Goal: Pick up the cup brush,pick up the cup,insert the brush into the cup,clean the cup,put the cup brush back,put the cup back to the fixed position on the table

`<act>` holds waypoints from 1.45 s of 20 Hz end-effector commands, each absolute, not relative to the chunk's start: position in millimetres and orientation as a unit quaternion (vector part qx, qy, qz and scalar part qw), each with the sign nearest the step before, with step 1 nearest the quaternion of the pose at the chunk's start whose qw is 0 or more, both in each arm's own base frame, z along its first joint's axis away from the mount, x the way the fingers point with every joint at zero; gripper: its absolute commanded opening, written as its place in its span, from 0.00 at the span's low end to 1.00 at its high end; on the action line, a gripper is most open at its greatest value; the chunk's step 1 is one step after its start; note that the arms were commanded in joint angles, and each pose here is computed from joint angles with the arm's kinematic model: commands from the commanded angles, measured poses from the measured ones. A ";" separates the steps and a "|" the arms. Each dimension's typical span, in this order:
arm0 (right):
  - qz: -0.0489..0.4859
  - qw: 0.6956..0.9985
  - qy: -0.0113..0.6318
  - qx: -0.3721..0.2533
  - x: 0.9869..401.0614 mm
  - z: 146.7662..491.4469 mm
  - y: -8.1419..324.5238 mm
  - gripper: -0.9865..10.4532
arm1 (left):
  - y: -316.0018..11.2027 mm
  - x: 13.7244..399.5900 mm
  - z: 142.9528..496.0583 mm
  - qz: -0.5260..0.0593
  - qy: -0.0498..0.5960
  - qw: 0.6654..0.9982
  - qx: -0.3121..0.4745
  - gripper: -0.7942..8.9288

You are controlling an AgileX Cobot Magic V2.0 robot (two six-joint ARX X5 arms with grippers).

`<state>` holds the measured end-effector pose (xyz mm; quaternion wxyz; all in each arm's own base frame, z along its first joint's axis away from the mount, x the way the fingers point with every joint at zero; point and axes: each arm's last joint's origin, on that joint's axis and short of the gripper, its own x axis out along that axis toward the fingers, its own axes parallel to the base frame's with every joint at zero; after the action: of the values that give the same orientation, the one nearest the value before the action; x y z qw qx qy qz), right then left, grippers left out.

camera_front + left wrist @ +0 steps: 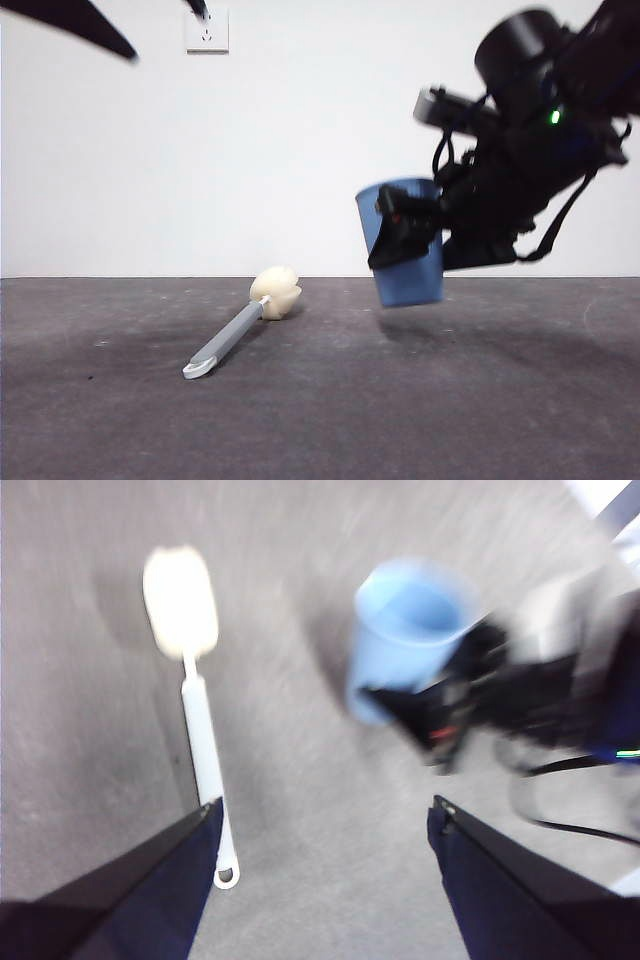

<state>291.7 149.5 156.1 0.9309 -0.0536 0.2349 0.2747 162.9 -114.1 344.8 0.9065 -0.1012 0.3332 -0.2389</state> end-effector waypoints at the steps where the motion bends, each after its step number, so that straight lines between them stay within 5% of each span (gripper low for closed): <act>1: 0.275 0.932 0.229 -0.048 296.2 147.4 152.0 0.07 | -105.9 150.4 348.9 -0.242 0.327 0.909 -0.095 0.44; 10: 0.273 0.918 0.281 -0.059 297.6 117.2 153.1 0.07 | -96.9 137.6 349.4 -0.237 0.343 0.905 -0.088 0.44; 16: 0.266 0.888 0.367 -0.079 287.5 103.2 148.0 0.34 | -96.9 137.6 349.4 -0.240 0.341 0.906 -0.079 0.44; 20: 0.265 0.882 0.380 -0.081 285.4 101.4 147.4 0.35 | -96.9 137.5 349.3 -0.240 0.341 0.906 -0.078 0.44; 22: 0.263 0.882 0.384 -0.079 284.1 104.5 146.7 0.46 | -96.9 137.5 349.3 -0.240 0.341 0.905 -0.078 0.44; 29: 0.264 0.888 0.368 -0.075 276.2 137.2 142.5 0.53 | -96.7 137.2 348.9 -0.240 0.344 0.905 -0.078 0.44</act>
<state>278.7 143.1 136.5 0.8867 -0.0810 0.3700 0.2653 137.5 -96.4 350.7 0.9049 -0.0845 0.3427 -0.2379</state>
